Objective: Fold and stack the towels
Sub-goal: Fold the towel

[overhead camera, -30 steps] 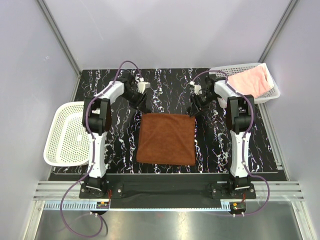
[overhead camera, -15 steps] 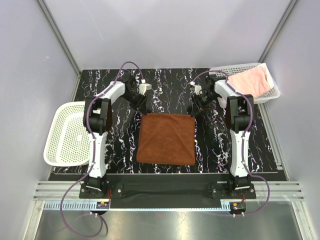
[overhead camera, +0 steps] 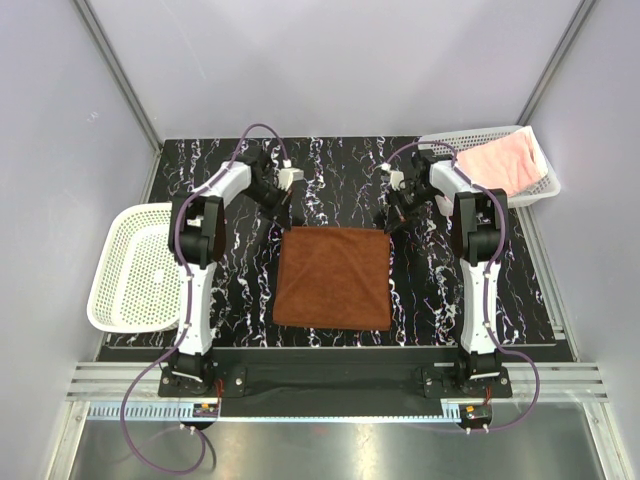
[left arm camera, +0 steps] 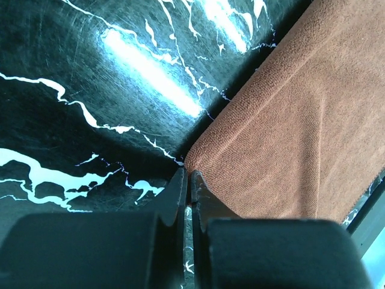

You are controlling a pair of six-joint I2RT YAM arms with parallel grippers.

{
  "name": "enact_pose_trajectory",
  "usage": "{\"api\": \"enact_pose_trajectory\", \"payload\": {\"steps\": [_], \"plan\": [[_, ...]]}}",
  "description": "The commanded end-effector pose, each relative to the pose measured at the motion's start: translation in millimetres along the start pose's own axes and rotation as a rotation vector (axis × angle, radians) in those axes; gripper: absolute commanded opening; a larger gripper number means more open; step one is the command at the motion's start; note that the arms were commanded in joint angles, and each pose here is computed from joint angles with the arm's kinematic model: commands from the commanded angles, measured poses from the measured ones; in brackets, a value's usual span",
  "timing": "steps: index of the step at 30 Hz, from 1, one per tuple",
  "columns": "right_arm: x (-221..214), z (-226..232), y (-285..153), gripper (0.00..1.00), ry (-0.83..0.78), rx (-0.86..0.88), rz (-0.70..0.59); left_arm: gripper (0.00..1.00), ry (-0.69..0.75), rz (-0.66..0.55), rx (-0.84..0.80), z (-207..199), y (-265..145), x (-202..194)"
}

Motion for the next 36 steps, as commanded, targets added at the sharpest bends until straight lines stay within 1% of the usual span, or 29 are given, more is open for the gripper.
{"api": "enact_pose_trajectory", "payload": {"steps": [1,3,6,7,8,10,11,13,14,16,17,19,20,21,22,25,27,28,30,31,32,34,36], "plan": [[13.4,-10.1,-10.0,0.0,-0.036,-0.081,-0.054,0.0,0.042,-0.018,-0.006,-5.7,-6.1,13.6],[24.8,-10.5,-25.1,0.0,-0.065,-0.146,-0.097,0.0,0.056,-0.026,0.017,-9.3,-12.8,20.5],[47.0,-3.6,-55.5,0.0,-0.107,-0.225,-0.173,0.0,0.101,-0.078,0.087,-19.5,-41.0,41.4],[53.5,-1.1,-65.3,0.0,-0.116,-0.249,-0.198,0.0,0.115,-0.1,0.119,-22.5,-52.5,49.6],[65.0,8.5,-86.3,0.0,-0.141,-0.294,-0.244,0.0,0.153,-0.143,0.148,-33.4,-71.9,61.4],[81.6,12.2,-112.9,0.0,-0.153,-0.382,-0.317,0.0,0.198,-0.194,0.191,-46.9,-96.6,75.5],[91.1,26.8,-135.6,0.0,-0.177,-0.416,-0.373,0.0,0.231,-0.236,0.218,-59.0,-117.1,82.9],[103.4,38.6,-161.4,0.0,-0.193,-0.469,-0.45,0.0,0.27,-0.3,0.264,-71.8,-141.2,94.8],[111.0,52.0,-185.0,0.0,-0.218,-0.504,-0.502,0.0,0.3,-0.349,0.288,-85.2,-162.2,101.4],[117.5,67.3,-206.7,0.0,-0.236,-0.531,-0.552,0.0,0.329,-0.398,0.329,-97.9,-182.0,109.5],[121.0,81.0,-227.4,0.0,-0.257,-0.557,-0.598,0.0,0.347,-0.427,0.348,-106.0,-194.0,112.8],[125.9,97.3,-248.1,0.0,-0.284,-0.578,-0.664,0.0,0.382,-0.493,0.391,-124.4,-219.4,118.1],[126.5,113.1,-264.5,0.0,-0.316,-0.594,-0.715,0.0,0.391,-0.507,0.394,-129.5,-224.1,117.9],[125.6,120.5,-271.5,0.0,-0.33,-0.598,-0.737,0.0,0.41,-0.535,0.403,-139.7,-236.2,117.3],[124.1,126.8,-278.4,0.0,-0.338,-0.604,-0.757,0.0,0.414,-0.542,0.414,-143.7,-240.2,116.7],[111.4,154.1,-296.4,0.0,-0.363,-0.601,-0.801,0.0,0.43,-0.54,0.418,-161.8,-249.0,106.6],[101.5,163.3,-299.3,0.0,-0.359,-0.594,-0.804,0.0,0.443,-0.52,0.412,-169.9,-247.2,96.4],[96.6,168.7,-301.1,0.0,-0.363,-0.591,-0.81,0.0,0.464,-0.521,0.421,-183.4,-251.7,89.1],[78.6,183.0,-302.6,0.0,-0.365,-0.579,-0.819,0.0,0.474,-0.506,0.432,-191.3,-250.7,77.9],[71.6,187.5,-301.5,0.0,-0.358,-0.569,-0.822,0.0,0.472,-0.476,0.436,-195.1,-243.9,66.8],[57.5,196.8,-300.7,0.0,-0.355,-0.562,-0.833,0.0,0.479,-0.493,0.445,-206.2,-252.1,58.0],[40.6,208.4,-297.1,0.0,-0.324,-0.539,-0.846,0.0,0.461,-0.479,0.42,-221.2,-248.0,39.0],[12.3,220.6,-291.6,0.0,-0.275,-0.517,-0.842,0.0,0.45,-0.465,0.386,-235.4,-240.7,12.1]]}}
Point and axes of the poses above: each gripper's point midway between its finger pads, its own y axis out along the fingers, its own z axis along the line the jaws close on, x = y × z, the point moved 1 cm from there along -y, back along the fingers, and after that the axes turned 4 degrees about -y, right-handed, at the moved point
